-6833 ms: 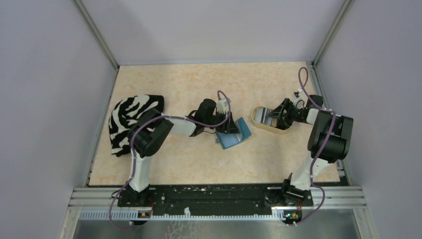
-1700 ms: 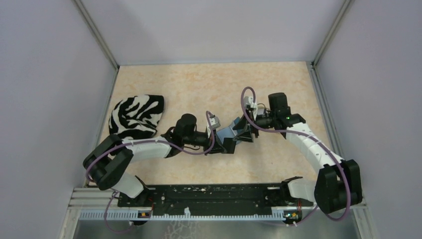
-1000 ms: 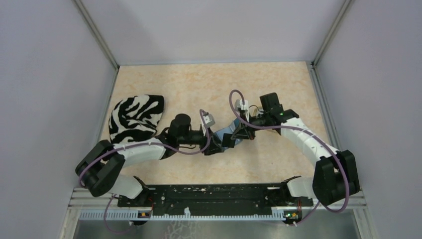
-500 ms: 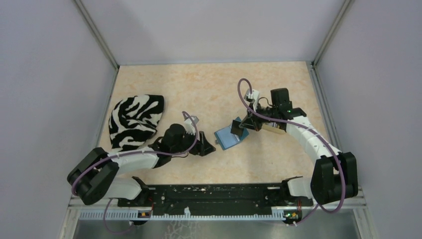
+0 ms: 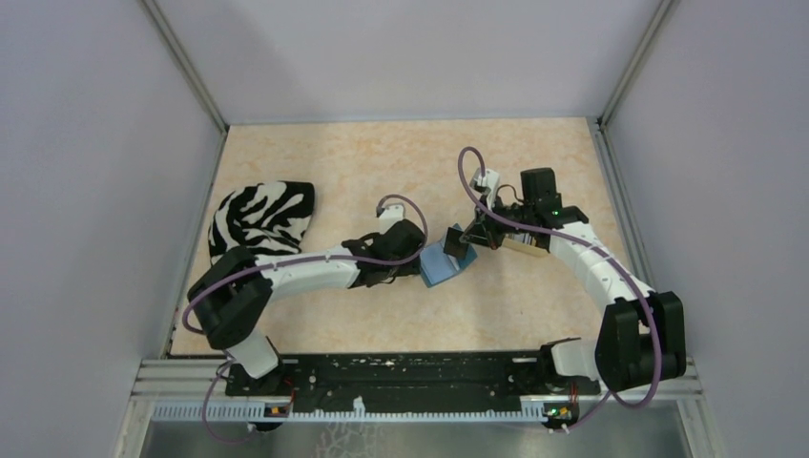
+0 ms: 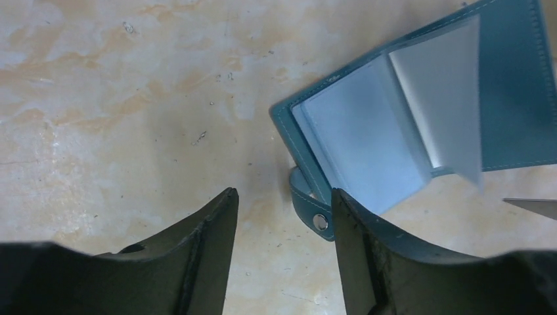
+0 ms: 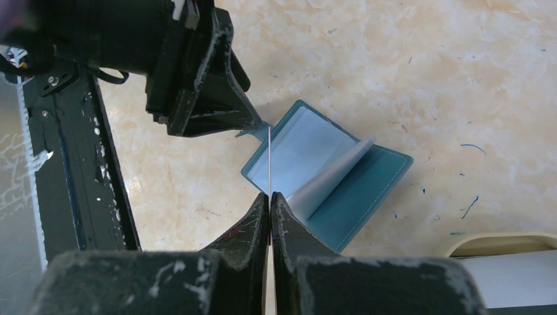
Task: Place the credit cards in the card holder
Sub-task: Insert the credit card into the card holder.
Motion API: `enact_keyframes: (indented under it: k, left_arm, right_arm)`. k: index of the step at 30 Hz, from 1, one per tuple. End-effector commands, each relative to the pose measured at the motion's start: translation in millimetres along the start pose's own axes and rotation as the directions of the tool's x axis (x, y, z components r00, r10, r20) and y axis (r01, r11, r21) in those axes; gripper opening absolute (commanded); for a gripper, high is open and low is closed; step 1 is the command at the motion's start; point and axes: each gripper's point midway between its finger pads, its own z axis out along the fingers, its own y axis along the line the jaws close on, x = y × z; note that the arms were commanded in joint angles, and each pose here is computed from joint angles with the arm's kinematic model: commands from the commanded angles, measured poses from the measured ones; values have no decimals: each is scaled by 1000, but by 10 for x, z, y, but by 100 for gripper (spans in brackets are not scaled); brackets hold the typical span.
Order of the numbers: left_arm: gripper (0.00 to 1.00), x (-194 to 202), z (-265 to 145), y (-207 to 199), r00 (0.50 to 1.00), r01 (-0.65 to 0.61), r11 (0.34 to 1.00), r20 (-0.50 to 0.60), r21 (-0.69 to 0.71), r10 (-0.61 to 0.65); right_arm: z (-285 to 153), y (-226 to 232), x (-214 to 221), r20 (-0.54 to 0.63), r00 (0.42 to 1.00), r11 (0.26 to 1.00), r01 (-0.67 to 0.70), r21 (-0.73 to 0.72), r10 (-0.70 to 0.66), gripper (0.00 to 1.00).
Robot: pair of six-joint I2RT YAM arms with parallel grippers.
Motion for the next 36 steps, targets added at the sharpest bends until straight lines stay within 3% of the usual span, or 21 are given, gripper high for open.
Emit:
enact_keyframes:
  k: [1,7,22,30,32,35,36]
  left_arm:
    - [58,85,36,84,999,-23,992,-33,-123,19]
    - [55,111,85,-27,998,-51,992,-44,-117,46]
    - [65,162,70,-191,994,-103,988,-51,-118,97]
    - [60,271,172,-40,989,-143,971,-73,-191,131]
    - [49,278,181,-27,987,-153,968,-77,-198,141]
    - [18,245,152,4,985,-170,965,-70,-202,159]
    - [12,229,131,20,984,-177,963,-64,-201,167]
  right_arm:
    - [-72,-25,-201,56,997,998,54,23,-55,0]
    - [-66,-38,-183,51,998,999,45,20,-46,0]
    - [-52,-40,-163,45,998,999,39,12,-40,0]
    - [-45,-36,-157,43,998,999,35,6,-36,0]
    - [-45,-35,-153,43,999,999,33,4,-33,0]
    - [-40,-25,-149,43,999,1000,30,-2,-30,0]
    - [-36,-17,-145,44,999,1000,29,-8,-28,0]
